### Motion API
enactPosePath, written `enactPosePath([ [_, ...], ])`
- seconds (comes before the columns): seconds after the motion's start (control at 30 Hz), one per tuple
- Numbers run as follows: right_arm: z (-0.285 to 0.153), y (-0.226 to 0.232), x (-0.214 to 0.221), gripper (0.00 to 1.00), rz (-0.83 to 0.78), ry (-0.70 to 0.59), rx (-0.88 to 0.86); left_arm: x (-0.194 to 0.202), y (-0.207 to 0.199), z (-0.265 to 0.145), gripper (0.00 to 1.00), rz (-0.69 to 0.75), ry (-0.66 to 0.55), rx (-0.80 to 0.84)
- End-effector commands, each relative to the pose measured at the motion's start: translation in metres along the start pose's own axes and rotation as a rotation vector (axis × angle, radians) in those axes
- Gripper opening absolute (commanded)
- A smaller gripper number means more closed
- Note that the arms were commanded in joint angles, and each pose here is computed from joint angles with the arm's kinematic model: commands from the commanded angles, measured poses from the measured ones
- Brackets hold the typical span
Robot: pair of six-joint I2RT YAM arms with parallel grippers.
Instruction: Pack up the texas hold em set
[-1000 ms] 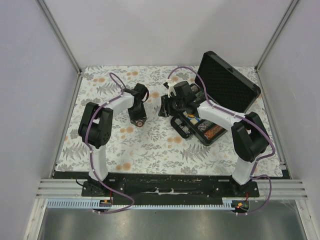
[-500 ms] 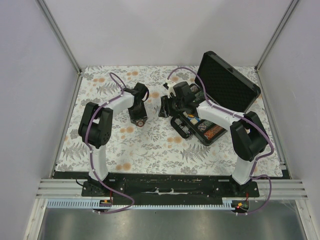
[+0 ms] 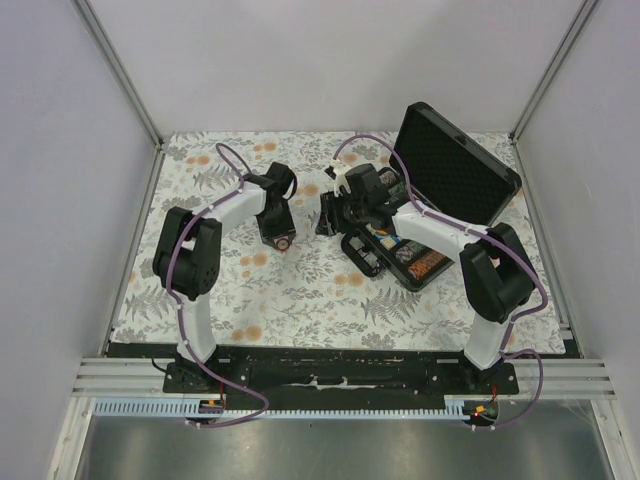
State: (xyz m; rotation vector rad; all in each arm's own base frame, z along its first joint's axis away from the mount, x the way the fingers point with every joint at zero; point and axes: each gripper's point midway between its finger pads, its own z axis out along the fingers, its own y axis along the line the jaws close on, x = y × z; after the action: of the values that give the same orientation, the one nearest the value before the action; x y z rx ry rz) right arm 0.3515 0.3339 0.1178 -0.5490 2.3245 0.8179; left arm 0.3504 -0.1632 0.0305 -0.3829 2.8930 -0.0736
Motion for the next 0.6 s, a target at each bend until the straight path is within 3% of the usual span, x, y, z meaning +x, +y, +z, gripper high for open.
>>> enactPosePath([
  [0.0, 0.0, 0.012, -0.017, 0.53, -0.023, -0.058, -0.039, -0.016, -0.02, -0.03, 0.5, -0.052, -0.058, 0.08],
  [0.57, 0.021, 0.035, 0.007, 0.65, 0.239, -0.157, -0.214, -0.019, -0.044, -0.061, 0.51, -0.156, -0.047, 0.2],
])
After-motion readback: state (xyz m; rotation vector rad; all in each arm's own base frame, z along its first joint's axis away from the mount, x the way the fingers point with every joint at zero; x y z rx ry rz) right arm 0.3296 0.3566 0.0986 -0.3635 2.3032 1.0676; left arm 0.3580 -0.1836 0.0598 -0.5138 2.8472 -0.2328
